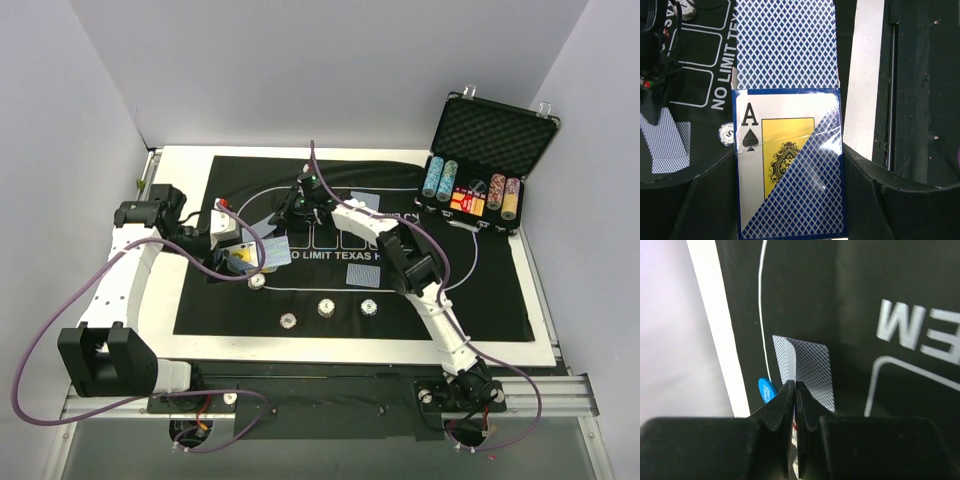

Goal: Distribute texas hold em gaming equipment

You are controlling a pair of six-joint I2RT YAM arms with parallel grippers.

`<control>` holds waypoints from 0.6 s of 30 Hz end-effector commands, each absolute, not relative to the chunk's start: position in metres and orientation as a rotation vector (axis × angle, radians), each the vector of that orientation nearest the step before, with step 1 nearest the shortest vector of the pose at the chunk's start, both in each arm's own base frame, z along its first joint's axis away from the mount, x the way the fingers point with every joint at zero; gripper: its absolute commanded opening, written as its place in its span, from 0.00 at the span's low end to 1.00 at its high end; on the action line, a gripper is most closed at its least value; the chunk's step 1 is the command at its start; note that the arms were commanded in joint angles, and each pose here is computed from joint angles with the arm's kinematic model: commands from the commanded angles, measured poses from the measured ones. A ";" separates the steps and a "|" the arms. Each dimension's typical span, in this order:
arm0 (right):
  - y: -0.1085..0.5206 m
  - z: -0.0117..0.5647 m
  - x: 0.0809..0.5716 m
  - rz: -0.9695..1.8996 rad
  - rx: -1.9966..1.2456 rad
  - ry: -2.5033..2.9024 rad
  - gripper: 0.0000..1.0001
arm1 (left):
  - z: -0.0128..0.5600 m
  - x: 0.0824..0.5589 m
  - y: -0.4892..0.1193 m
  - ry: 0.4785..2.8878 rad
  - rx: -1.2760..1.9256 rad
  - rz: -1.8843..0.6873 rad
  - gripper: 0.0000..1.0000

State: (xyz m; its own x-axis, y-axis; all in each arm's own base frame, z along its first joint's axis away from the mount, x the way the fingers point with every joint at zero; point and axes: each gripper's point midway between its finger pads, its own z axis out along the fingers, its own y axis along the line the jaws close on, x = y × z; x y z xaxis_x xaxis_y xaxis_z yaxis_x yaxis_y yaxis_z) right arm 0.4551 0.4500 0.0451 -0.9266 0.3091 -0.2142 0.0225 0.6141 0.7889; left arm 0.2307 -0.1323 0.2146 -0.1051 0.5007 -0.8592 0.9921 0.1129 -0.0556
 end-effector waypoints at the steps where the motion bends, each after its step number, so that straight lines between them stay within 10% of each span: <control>1: 0.476 0.083 0.473 1.297 0.248 2.387 0.00 | 0.236 0.191 -0.139 1.766 1.396 -1.107 0.00; 18: 0.427 0.088 0.455 1.040 0.198 2.447 0.60 | 0.236 0.189 -0.138 1.774 1.390 -1.104 0.00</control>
State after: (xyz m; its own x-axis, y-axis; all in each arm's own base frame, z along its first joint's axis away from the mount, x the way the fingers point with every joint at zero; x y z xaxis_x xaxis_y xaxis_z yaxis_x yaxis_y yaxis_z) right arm 0.4525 0.4594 0.0390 -0.9103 0.3093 -0.2751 -0.0011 0.6628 0.7488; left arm 0.2337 -0.1322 0.2163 -0.0956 0.5016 -0.8598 0.9928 0.1103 -0.0460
